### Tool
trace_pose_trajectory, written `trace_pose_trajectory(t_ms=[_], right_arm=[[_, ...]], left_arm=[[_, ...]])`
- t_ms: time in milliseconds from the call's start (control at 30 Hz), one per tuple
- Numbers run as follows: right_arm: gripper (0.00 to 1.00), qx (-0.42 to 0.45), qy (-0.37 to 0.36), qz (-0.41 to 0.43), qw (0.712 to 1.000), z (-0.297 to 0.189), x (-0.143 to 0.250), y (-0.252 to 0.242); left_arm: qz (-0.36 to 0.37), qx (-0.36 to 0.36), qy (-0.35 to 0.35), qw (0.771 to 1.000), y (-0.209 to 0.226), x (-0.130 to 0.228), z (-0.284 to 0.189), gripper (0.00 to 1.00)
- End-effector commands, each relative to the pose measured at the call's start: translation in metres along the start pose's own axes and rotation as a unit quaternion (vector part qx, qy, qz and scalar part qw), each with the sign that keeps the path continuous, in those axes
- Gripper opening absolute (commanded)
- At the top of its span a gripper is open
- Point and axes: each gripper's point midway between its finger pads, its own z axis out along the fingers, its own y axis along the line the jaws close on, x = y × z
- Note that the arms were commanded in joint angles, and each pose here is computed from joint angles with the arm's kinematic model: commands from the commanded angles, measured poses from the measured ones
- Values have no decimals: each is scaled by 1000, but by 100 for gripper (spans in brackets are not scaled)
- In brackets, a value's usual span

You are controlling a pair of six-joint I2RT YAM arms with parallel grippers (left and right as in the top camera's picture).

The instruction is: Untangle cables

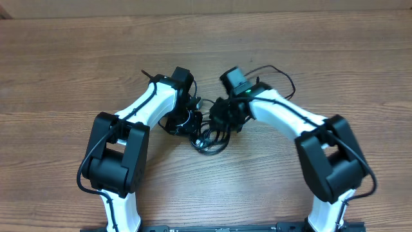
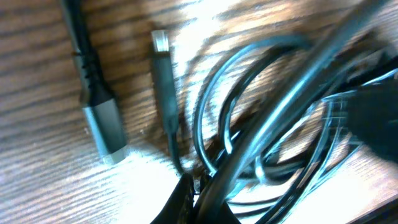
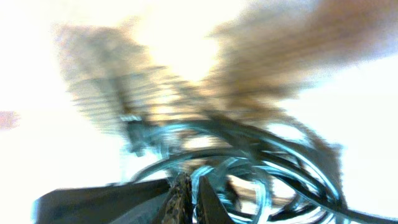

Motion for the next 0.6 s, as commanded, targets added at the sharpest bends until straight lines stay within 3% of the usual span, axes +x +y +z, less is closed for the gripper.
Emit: trace_pose_trajectory(t_ms=[0,133,267,467,567], right_arm=[[4,-115,6,-130,985,-52,3,50],[4,-171,31,-162,972,-66,4,60],[4,-155,41,-142,977,-66,5,49],[30,-103,55,-114,987,-53,21,35],[36,-42,27,-80,996,-42,19,20]], left_arm=[[-19,0,10,1000,-1,4,6,4],[-45,-27,6,999,10,5,10,4],[-68,-32,9,997,14,9,15,5],[-84,-18,5,996,9,6,15,9],[-83,8,6,997,0,5,15,13]])
